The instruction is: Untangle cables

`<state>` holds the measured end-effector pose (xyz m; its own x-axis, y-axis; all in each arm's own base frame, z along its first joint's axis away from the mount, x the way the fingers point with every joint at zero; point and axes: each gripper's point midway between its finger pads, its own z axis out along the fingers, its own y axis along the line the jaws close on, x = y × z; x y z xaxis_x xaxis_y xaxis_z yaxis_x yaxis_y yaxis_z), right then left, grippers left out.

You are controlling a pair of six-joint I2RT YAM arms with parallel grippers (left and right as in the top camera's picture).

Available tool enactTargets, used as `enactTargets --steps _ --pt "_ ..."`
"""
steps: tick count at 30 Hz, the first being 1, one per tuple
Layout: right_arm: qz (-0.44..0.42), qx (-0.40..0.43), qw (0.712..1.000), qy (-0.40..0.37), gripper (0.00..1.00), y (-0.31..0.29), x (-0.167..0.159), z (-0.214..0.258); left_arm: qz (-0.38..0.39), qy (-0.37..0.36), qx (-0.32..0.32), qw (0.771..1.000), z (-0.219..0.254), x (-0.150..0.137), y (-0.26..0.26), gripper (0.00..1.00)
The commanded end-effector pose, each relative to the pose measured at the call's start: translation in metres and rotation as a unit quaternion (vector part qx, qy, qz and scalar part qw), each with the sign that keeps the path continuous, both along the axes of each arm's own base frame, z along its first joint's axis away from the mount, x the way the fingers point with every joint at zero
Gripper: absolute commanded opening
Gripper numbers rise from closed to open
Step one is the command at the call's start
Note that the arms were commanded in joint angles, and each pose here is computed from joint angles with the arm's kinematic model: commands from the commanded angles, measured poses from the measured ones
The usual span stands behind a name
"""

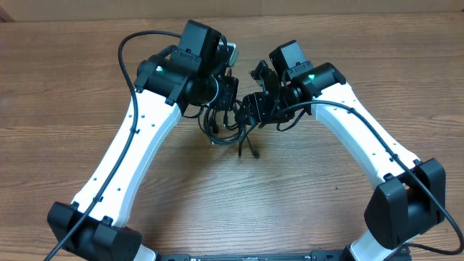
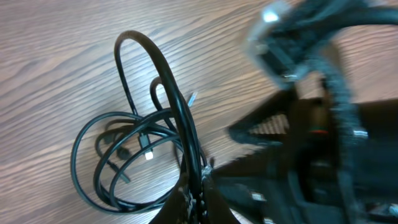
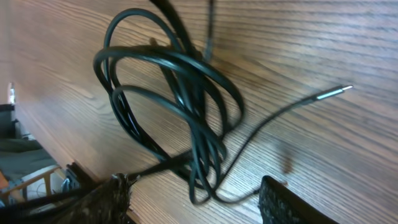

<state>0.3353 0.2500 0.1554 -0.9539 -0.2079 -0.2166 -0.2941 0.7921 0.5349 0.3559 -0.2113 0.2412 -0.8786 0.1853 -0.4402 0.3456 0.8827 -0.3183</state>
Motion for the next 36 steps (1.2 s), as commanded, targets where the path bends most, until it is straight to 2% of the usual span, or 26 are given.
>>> enactTargets --steps 1,5,8,9,11,15,22,30,36 --pt "0.017 0.036 0.999 -0.013 0.59 0.011 0.000 0.016 -0.032 -0.062 -0.076 0.995 0.066 -0.013 -0.011 0.04" --pt "0.015 0.034 0.999 -0.017 0.43 0.010 0.003 0.016 -0.040 -0.083 -0.094 0.991 0.086 -0.022 -0.011 0.04" --pt "0.004 0.020 1.000 -0.020 0.10 0.006 0.006 0.013 -0.038 -0.096 -0.097 0.990 0.096 -0.026 -0.008 0.04" --pt "0.000 0.016 1.000 -0.020 0.04 0.005 0.006 0.012 -0.038 -0.097 -0.097 0.990 0.097 -0.027 -0.008 0.04" --pt "-0.001 0.014 1.000 -0.021 0.04 0.005 0.007 0.012 -0.035 -0.094 -0.091 0.991 0.095 -0.028 -0.006 0.04" --pt "-0.002 0.008 1.000 -0.018 0.04 0.003 0.006 0.010 -0.006 -0.073 -0.041 0.996 0.073 -0.022 0.008 0.04" --pt "0.004 -0.006 1.000 -0.015 0.05 -0.002 0.002 0.006 0.012 0.020 0.040 0.999 0.000 -0.012 0.018 0.04" --pt "0.001 -0.018 0.999 -0.038 0.04 -0.007 0.006 0.018 0.026 0.116 0.133 0.984 -0.083 -0.002 0.032 0.04" --pt "-0.003 -0.009 0.997 -0.071 0.04 -0.009 0.007 0.046 0.058 0.117 0.201 0.971 -0.103 0.009 0.056 0.04"
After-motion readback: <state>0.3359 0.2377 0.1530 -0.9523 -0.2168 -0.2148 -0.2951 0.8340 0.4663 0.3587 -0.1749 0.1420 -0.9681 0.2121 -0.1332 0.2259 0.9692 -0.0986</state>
